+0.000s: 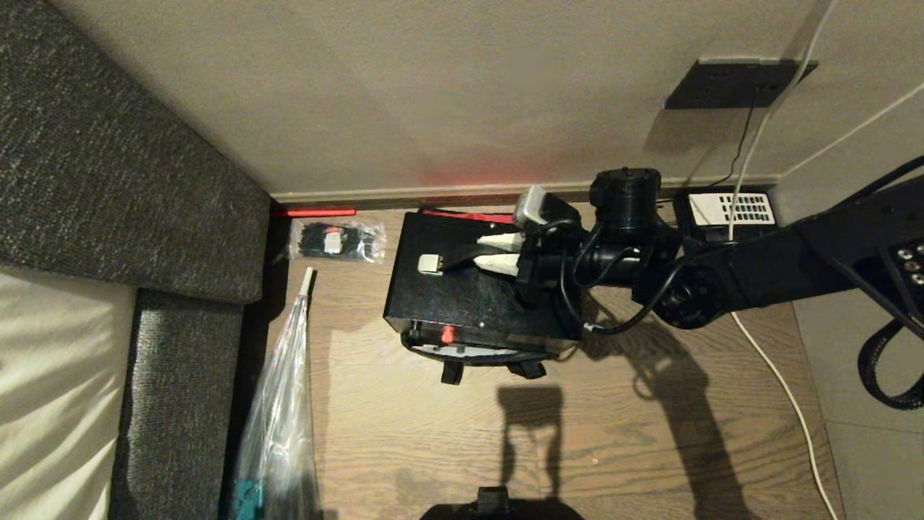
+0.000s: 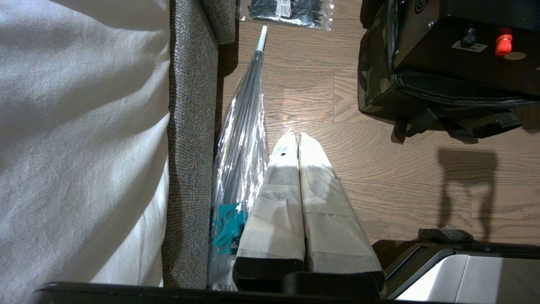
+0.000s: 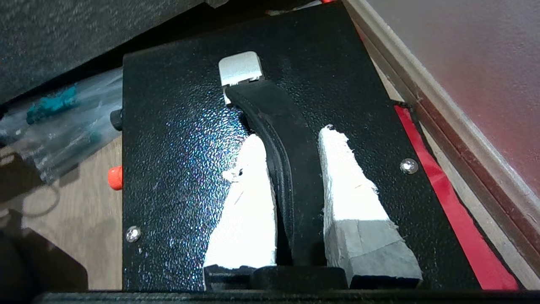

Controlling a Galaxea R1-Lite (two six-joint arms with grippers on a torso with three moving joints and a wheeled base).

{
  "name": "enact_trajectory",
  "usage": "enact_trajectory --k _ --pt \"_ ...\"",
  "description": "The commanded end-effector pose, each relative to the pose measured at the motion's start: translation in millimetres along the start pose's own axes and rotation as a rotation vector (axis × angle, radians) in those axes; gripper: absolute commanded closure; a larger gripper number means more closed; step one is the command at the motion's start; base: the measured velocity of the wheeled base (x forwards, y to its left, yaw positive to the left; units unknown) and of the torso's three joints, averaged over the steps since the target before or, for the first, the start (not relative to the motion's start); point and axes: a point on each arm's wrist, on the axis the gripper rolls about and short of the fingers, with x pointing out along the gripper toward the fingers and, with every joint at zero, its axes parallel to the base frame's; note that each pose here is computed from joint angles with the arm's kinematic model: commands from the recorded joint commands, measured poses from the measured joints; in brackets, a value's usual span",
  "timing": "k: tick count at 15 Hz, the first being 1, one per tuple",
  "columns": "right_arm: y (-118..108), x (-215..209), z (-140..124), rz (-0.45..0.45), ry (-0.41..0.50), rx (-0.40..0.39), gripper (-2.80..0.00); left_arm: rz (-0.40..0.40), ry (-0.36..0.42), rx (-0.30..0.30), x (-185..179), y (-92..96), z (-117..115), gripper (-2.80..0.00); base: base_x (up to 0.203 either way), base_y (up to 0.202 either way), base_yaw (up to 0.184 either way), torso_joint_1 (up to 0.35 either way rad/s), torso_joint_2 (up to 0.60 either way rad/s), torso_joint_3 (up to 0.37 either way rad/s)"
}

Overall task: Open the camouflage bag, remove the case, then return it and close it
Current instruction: Place the black box back

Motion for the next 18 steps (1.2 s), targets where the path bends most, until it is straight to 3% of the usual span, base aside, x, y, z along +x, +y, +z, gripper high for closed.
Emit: enact_trajectory --k 1,8,18 --pt "-4.7 0.7 7.7 -0.007 -0.021 -0.002 0.0 0.001 0.001 0.0 0.1 0.0 -0.9 0.0 0.0 0.0 0.0 0.0 0.0 0.0" --pt "-6.3 4.4 4.5 -0.008 -0.028 -0.004 0.0 0.002 0.001 0.0 0.1 0.0 -0.9 0.0 0.0 0.0 0.0 0.0 0.0 0.0" --pt "-16.9 -8.3 -14.6 0.022 -0.024 0.059 0.0 0.002 0.001 0.0 0.1 0.0 -0.9 0.0 0.0 0.0 0.0 0.0 0.0 0.0"
